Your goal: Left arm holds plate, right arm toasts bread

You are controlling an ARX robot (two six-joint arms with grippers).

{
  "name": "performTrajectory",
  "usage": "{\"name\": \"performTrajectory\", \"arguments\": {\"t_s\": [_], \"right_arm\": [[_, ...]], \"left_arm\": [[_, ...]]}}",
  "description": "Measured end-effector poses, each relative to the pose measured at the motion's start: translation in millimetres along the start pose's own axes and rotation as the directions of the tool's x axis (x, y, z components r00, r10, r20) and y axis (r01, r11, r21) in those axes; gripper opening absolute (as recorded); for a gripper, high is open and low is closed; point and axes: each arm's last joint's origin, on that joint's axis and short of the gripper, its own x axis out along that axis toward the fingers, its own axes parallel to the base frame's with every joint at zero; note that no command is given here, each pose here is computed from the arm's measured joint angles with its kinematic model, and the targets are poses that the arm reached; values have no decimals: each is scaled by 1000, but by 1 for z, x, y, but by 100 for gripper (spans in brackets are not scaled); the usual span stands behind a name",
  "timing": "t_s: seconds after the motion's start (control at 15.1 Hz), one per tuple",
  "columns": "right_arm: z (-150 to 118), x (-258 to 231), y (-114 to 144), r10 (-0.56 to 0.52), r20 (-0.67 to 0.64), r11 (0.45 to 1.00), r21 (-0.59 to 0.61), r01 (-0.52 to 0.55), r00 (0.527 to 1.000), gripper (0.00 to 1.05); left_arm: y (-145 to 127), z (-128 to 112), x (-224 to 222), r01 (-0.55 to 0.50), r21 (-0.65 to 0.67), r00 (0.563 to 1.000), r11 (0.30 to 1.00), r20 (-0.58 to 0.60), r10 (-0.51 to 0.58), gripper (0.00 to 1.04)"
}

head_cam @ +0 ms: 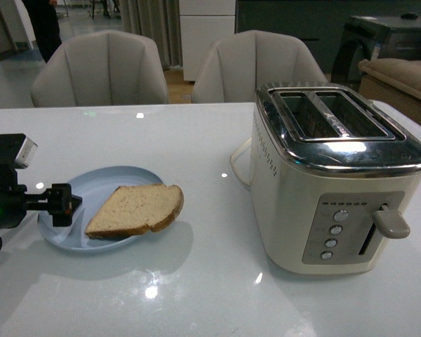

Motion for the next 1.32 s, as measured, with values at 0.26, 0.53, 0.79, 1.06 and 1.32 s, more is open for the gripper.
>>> {"name": "performTrajectory", "arguments": {"t_s": [0.26,0.53,0.79,1.06,1.32], "right_arm": [[0,0,0,0,0,1000,0,0,1000,98],[0,0,0,0,0,1000,0,0,1000,98],[0,0,0,0,0,1000,0,0,1000,98],[0,0,0,0,0,1000,0,0,1000,98],[0,0,0,0,0,1000,0,0,1000,98]], "left_arm": [[-1,-1,1,-3,4,1000,1000,7,3,59],[-1,-2,2,-8,-12,1000,1000,14,8,11],[2,1,0,10,-77,1000,997,21,-8,3],[-1,9,-12,-3,-150,1000,989,13,5,3],[-13,26,-43,-43,-218,998,975,39,53,3]]}}
